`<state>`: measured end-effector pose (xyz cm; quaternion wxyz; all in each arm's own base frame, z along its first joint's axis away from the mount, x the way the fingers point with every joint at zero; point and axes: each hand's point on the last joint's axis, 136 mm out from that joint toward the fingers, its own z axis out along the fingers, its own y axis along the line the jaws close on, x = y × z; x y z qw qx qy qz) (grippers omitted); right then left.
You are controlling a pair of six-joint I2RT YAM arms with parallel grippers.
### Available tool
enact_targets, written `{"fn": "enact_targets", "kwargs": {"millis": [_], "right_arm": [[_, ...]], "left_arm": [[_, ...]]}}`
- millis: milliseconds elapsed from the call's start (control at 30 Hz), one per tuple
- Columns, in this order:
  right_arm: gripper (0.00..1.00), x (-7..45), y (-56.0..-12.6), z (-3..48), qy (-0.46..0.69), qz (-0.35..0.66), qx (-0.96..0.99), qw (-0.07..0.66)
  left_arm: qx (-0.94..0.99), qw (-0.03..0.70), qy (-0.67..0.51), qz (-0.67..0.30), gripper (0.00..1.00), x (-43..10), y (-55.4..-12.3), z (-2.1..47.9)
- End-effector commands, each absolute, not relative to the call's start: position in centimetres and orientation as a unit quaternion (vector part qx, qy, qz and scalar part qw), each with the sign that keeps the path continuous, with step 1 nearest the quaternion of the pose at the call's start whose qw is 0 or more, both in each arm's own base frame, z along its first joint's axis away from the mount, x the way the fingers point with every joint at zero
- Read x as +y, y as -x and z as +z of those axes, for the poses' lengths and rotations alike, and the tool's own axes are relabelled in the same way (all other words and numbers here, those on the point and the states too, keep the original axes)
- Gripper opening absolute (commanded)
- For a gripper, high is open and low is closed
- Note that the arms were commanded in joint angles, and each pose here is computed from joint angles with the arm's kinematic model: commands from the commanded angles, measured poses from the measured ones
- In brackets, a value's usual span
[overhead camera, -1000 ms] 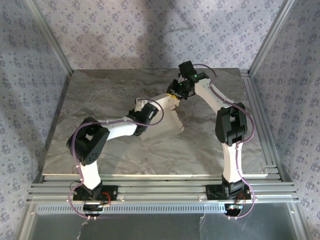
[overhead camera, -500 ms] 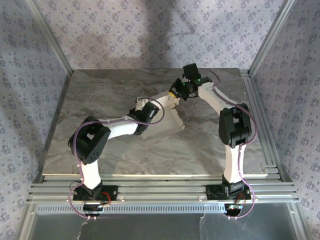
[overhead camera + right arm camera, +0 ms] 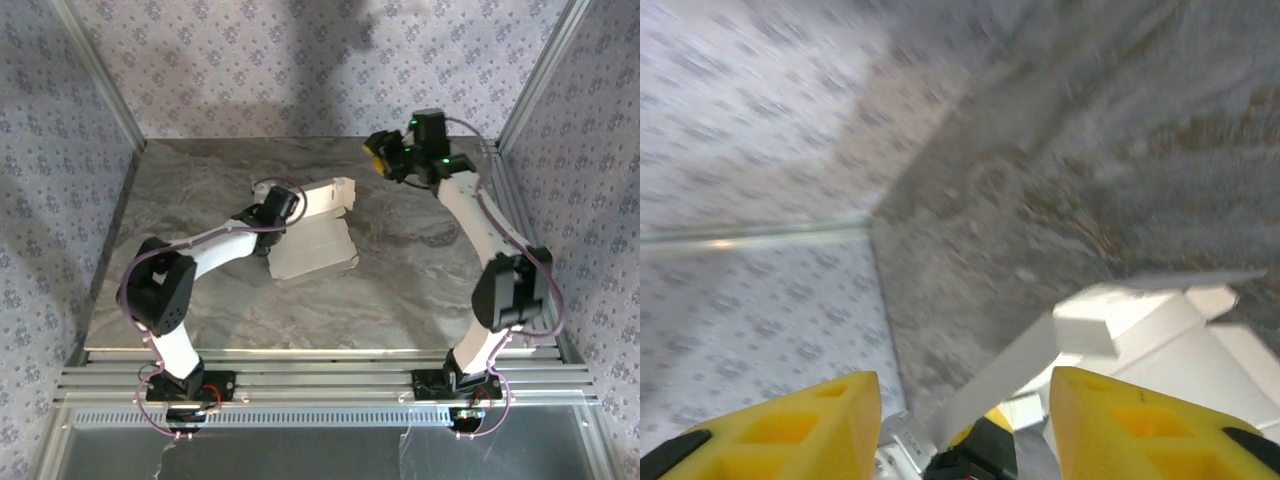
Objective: Fold the paper box
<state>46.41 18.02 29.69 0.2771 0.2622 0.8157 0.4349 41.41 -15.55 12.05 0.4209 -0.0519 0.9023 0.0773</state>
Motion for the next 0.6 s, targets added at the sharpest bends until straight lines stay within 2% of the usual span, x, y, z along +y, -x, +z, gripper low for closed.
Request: {"fn": "enact_targets", "kwargs": {"millis": [0, 167, 267, 433, 567], "right_arm": [[0.46, 14.3, -44.8, 30.2, -0.283, 0.405, 0.816, 0.299], [0.39, 10.5, -42.2, 29.4, -0.304, 0.384, 0.817, 0.304], [0.37, 10.0, -41.1, 29.3, -0.287, 0.365, 0.834, 0.299], [0.36, 12.0, -40.9, 28.2, -0.256, 0.391, 0.849, 0.246], [0.37, 14.3, -41.3, 29.3, -0.233, 0.407, 0.854, 0.228]], "left_arm": [[0.898, 0.431, 0.082, -0.034, 0.0, -16.4, -42.0, 16.9], [0.886, 0.406, 0.14, -0.173, 0.0, -15.7, -42.5, 19.6], [0.872, 0.391, 0.162, -0.247, 0.0, -16.0, -42.7, 21.5], [0.841, 0.372, 0.169, -0.355, 0.0, -17.5, -42.4, 24.4], [0.826, 0.36, 0.165, -0.401, 0.0, -18.7, -42.0, 26.1]]}}
